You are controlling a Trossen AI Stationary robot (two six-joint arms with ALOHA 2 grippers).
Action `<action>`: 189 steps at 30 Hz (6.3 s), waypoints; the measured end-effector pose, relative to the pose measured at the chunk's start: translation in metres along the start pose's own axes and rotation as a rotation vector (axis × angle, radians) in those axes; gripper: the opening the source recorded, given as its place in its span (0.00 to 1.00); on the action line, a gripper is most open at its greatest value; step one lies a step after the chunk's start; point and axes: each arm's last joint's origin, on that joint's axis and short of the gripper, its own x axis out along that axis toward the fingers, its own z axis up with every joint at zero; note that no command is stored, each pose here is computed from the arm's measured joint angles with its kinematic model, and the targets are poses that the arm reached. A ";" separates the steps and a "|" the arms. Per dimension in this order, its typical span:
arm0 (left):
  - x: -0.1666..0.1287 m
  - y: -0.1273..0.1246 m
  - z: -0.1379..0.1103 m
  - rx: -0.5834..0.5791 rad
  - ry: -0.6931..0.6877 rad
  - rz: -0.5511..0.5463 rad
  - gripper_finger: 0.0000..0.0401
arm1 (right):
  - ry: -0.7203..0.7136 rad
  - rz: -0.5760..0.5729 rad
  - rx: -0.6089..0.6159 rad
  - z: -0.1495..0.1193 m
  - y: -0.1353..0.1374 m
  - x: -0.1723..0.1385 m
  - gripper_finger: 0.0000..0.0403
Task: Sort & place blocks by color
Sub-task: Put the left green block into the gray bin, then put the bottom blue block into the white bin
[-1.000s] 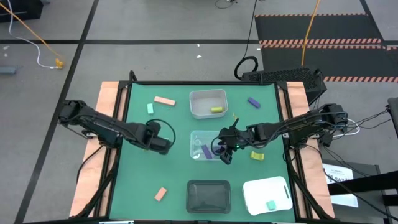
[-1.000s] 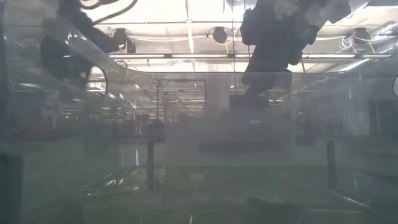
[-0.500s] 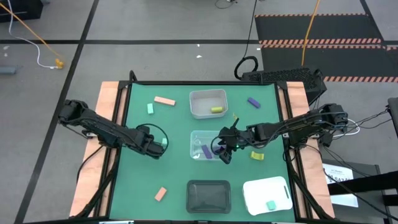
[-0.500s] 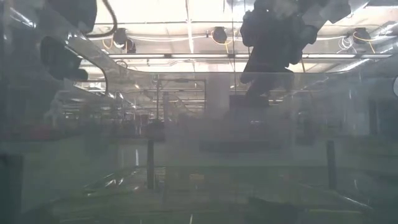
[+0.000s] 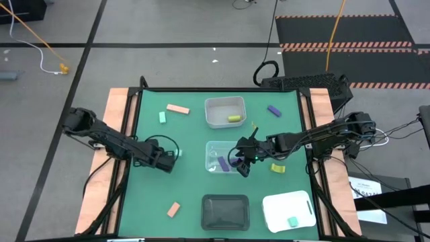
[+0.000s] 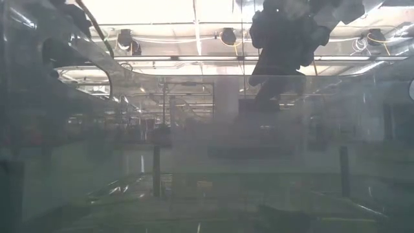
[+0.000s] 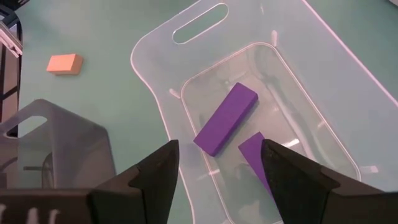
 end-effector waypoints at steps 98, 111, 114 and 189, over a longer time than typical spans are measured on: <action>-0.125 -0.156 0.074 1.311 -0.902 -0.724 0.34 | -0.543 0.331 0.542 0.096 -0.053 -0.021 0.64; -0.121 -0.161 0.082 1.318 -0.938 -0.712 0.34 | -0.532 0.245 0.569 0.093 -0.058 -0.018 0.61; -0.123 -0.162 0.082 1.323 -0.961 -0.719 0.34 | -0.530 0.237 0.573 0.093 -0.060 -0.018 0.53; -0.060 -0.098 0.087 0.508 -0.210 -0.192 0.62 | -0.609 -0.256 0.402 0.051 -0.157 -0.010 0.31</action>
